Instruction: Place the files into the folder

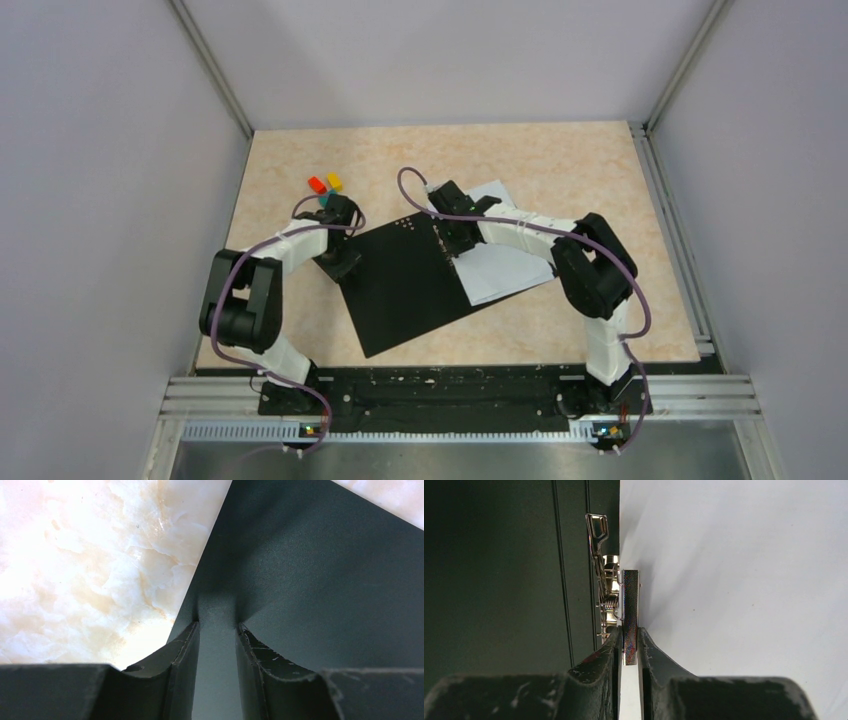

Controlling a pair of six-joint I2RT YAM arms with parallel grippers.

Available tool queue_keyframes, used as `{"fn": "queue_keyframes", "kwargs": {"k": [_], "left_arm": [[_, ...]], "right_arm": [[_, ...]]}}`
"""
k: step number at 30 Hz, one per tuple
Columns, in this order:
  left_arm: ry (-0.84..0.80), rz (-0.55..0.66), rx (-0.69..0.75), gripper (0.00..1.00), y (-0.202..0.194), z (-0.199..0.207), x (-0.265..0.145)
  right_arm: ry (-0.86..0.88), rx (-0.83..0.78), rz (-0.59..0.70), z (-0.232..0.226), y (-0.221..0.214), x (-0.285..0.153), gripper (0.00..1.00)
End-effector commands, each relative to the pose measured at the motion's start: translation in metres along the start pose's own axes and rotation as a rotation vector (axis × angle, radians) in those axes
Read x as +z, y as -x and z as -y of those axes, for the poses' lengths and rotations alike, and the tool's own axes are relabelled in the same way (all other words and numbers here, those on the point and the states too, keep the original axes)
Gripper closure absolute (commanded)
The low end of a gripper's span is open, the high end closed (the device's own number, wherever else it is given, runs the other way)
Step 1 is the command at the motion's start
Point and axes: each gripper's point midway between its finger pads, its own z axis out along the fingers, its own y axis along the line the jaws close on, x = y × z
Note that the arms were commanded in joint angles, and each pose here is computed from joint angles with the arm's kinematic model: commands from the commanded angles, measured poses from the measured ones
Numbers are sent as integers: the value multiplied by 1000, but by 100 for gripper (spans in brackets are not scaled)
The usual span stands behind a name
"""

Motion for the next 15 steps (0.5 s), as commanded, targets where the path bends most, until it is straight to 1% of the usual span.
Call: {"fn": "queue_keyframes", "kwargs": {"k": [1,15], "left_arm": [[73,-35,-27,61,-11,-14,25],[73,-45,-48,61,-11,-11,25]], "right_arm": [[14,5,38,-2,8,-15,87],[14,17,41,0,-3,-10,87]]}}
